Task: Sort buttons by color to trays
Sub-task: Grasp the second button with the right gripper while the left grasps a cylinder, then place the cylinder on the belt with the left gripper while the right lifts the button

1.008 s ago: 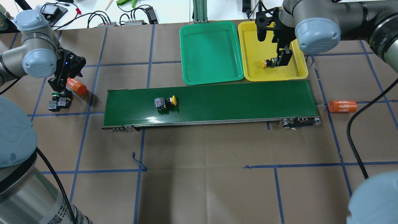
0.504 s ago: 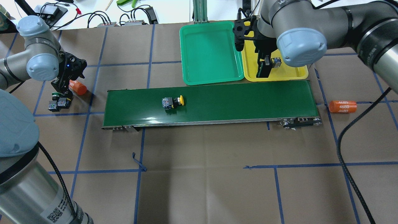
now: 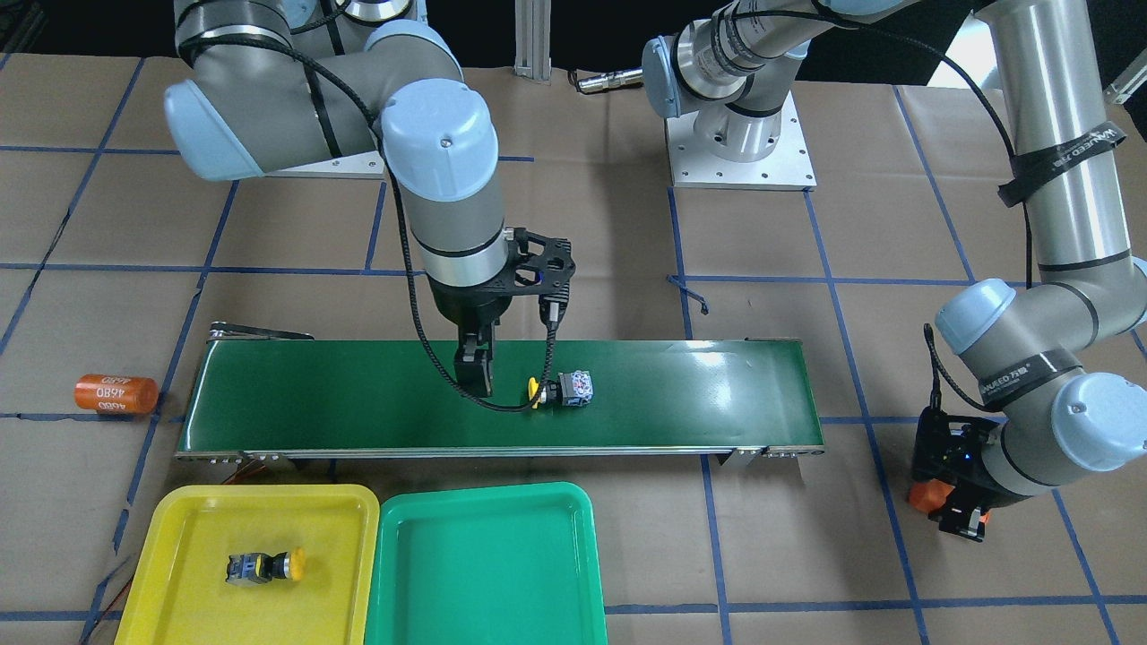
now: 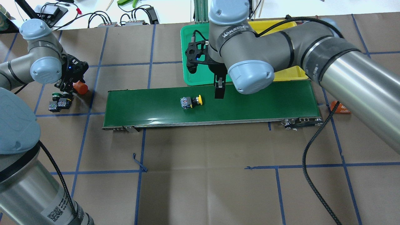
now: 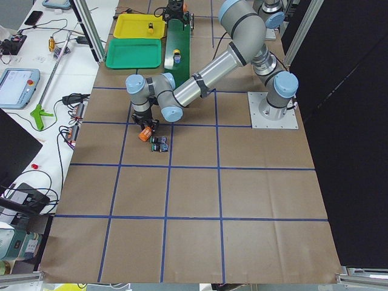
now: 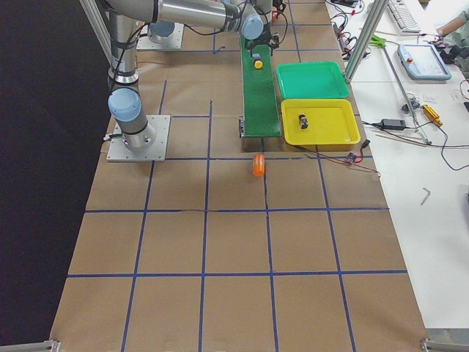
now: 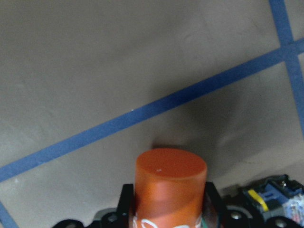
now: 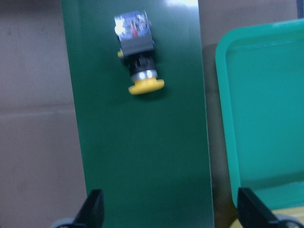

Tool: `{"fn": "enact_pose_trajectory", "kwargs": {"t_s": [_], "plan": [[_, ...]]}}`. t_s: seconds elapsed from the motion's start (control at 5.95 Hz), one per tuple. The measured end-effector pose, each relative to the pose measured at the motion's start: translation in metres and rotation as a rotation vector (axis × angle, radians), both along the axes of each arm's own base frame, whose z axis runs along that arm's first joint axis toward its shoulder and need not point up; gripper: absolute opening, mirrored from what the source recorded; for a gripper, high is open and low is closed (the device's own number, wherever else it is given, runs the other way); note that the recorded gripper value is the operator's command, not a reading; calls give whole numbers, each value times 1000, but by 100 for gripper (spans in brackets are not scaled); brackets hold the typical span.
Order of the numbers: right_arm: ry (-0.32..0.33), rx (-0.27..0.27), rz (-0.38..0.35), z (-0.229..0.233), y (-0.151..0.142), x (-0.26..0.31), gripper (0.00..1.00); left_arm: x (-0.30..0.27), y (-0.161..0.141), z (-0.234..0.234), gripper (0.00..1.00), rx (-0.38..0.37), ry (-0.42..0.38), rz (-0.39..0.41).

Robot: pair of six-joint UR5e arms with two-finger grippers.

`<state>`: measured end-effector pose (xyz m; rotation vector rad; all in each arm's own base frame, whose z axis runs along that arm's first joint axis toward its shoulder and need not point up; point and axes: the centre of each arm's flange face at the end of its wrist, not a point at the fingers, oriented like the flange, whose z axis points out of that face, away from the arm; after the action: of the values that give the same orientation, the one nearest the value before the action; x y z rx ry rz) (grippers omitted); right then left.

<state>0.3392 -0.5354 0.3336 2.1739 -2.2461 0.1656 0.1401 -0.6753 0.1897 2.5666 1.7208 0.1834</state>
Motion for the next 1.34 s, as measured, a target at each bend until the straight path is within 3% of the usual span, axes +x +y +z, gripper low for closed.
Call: {"fn": "enact_pose_trajectory", "kwargs": {"t_s": [0.34,0.5,0.84,1.01,1.18,1.34], "plan": [[-33,14,119,-37,3,33,100,-18,11,32,1,4,-4,40],[-26,28,182,-51,6,32,100,-38,23,61,1,25,3,116],[1,33,173,-75,4,-2,100,-107,50,98,1,33,-1,306],[23,37,140,-82,-2,-29,87,-134,68,100,1,34,9,401],[35,42,117,-85,-5,-48,52,-162,89,92,1,49,18,456],[41,45,115,-87,-6,-58,30,-197,109,88,2,54,15,473]]}}
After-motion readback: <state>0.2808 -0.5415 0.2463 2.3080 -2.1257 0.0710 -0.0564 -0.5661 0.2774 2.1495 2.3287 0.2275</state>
